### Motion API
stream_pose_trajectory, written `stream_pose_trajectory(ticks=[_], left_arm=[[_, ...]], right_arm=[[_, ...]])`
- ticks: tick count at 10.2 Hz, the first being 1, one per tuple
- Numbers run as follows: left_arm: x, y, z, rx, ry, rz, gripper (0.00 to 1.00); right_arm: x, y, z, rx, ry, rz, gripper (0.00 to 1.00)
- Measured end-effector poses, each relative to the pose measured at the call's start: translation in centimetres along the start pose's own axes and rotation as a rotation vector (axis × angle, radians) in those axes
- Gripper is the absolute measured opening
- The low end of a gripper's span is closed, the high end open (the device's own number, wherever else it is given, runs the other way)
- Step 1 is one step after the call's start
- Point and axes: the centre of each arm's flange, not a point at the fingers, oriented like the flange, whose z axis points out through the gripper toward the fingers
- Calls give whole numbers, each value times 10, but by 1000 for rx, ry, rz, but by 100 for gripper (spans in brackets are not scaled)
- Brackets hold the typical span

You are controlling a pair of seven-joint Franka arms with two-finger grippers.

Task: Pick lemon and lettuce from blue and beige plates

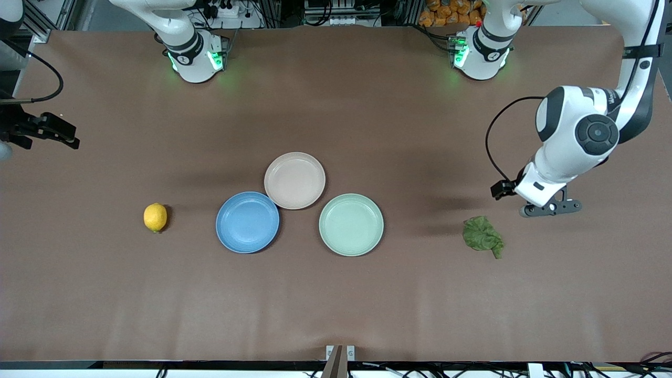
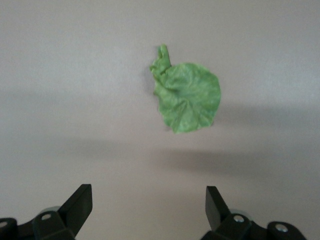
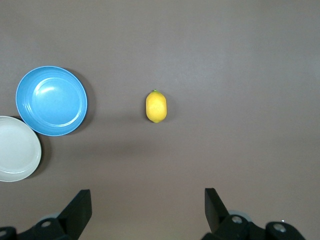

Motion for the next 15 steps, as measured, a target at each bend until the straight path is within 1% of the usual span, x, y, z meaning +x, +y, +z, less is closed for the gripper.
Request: stream_pose_trajectory(ticks=[2, 5, 7, 9, 11, 15], left_arm=[[-7, -1, -9, 0, 12, 1, 100], [-7, -1, -31, -7, 51, -1, 100], [-9, -1, -42, -8, 63, 0, 100], [-11, -3, -57, -8, 76, -2, 100], [-9, -4, -79, -6, 65, -9, 100], [-5, 6, -131, 3, 34, 1, 100]], right_arm=[[0, 0, 0, 0, 0, 7, 100], [0, 0, 0, 0, 0, 13, 100], [0, 4, 0, 0, -1, 22, 100], [0, 5, 0, 0, 0, 68, 100], [0, 5, 0, 0, 0, 91, 100], [0, 5, -1, 0, 0, 93, 100]])
